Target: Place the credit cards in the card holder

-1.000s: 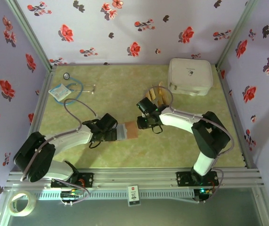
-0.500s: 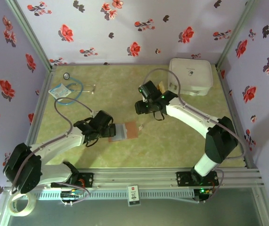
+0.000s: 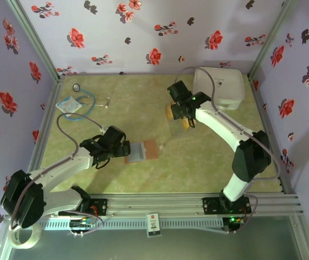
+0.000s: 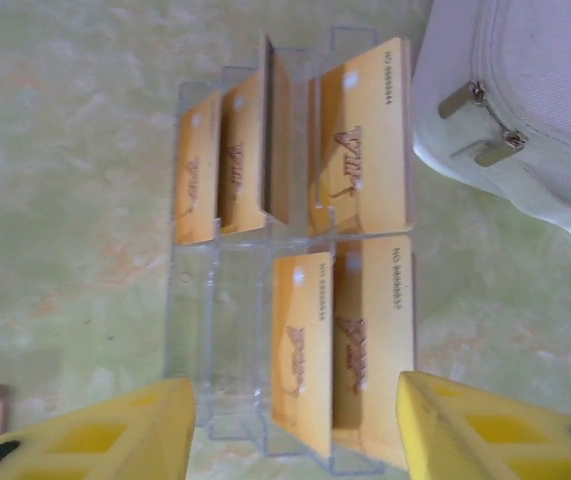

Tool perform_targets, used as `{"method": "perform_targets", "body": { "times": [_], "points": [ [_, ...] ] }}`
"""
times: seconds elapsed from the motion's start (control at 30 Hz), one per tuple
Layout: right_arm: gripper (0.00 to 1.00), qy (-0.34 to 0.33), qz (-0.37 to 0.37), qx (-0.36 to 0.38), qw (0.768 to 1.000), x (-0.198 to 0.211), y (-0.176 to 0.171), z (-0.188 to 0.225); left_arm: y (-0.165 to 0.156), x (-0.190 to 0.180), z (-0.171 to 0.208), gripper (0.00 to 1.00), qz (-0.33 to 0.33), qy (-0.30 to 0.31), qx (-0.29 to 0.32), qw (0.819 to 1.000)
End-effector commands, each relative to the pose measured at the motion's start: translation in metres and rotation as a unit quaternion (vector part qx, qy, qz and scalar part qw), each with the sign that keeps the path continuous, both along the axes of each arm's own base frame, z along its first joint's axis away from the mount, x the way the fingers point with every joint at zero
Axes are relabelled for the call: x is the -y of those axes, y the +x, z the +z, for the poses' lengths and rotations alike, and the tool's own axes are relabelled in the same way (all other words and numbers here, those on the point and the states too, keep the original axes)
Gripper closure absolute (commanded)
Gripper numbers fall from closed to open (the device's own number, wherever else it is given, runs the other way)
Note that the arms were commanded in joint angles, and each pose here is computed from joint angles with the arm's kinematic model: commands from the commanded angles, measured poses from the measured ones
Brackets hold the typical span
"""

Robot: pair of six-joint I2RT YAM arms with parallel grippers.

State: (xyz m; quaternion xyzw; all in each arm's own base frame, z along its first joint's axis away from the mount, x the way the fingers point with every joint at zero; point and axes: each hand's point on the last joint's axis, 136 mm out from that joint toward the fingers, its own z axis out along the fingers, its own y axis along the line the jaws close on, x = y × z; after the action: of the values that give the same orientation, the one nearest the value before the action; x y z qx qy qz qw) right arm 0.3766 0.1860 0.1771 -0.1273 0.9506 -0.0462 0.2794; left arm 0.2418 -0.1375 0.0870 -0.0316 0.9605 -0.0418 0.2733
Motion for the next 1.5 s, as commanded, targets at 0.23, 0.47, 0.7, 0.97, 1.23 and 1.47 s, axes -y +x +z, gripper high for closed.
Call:
{"method": "perform_targets", "body": {
  "times": [0.23, 0.47, 0.7, 0.97, 1.23, 1.47],
  "points": [
    [0.63, -0.005, -0.002, -0.082, 0.997, 0.006, 0.003, -0.036, -0.002, -0.007, -0.004, 0.0, -0.002, -0.002, -0.001, 1.0],
    [0.67, -0.021, -0.017, -0.091, 0.995, 0.013, 0.005, -0.049, -0.002, -0.008, -0.006, 0.0, -0.001, -0.002, -0.003, 1.0],
    [0.68, -0.024, -0.027, -0.098, 0.995, 0.02, 0.003, -0.06, -0.002, -0.008, -0.008, 0.0, -0.001, -0.004, -0.004, 1.0],
    [0.69, -0.027, -0.031, -0.111, 0.993, 0.023, 0.001, -0.073, -0.003, -0.009, -0.01, 0.0, -0.001, -0.004, -0.007, 1.0],
    [0.75, -0.017, -0.027, -0.123, 0.992, 0.019, 0.0, -0.081, -0.003, -0.009, -0.011, 0.0, 0.0, -0.004, -0.008, 1.0],
    [0.8, -0.011, -0.026, -0.123, 0.992, 0.018, -0.001, -0.08, -0.003, -0.008, -0.012, 0.0, 0.0, -0.005, -0.009, 1.0]
  ]
}}
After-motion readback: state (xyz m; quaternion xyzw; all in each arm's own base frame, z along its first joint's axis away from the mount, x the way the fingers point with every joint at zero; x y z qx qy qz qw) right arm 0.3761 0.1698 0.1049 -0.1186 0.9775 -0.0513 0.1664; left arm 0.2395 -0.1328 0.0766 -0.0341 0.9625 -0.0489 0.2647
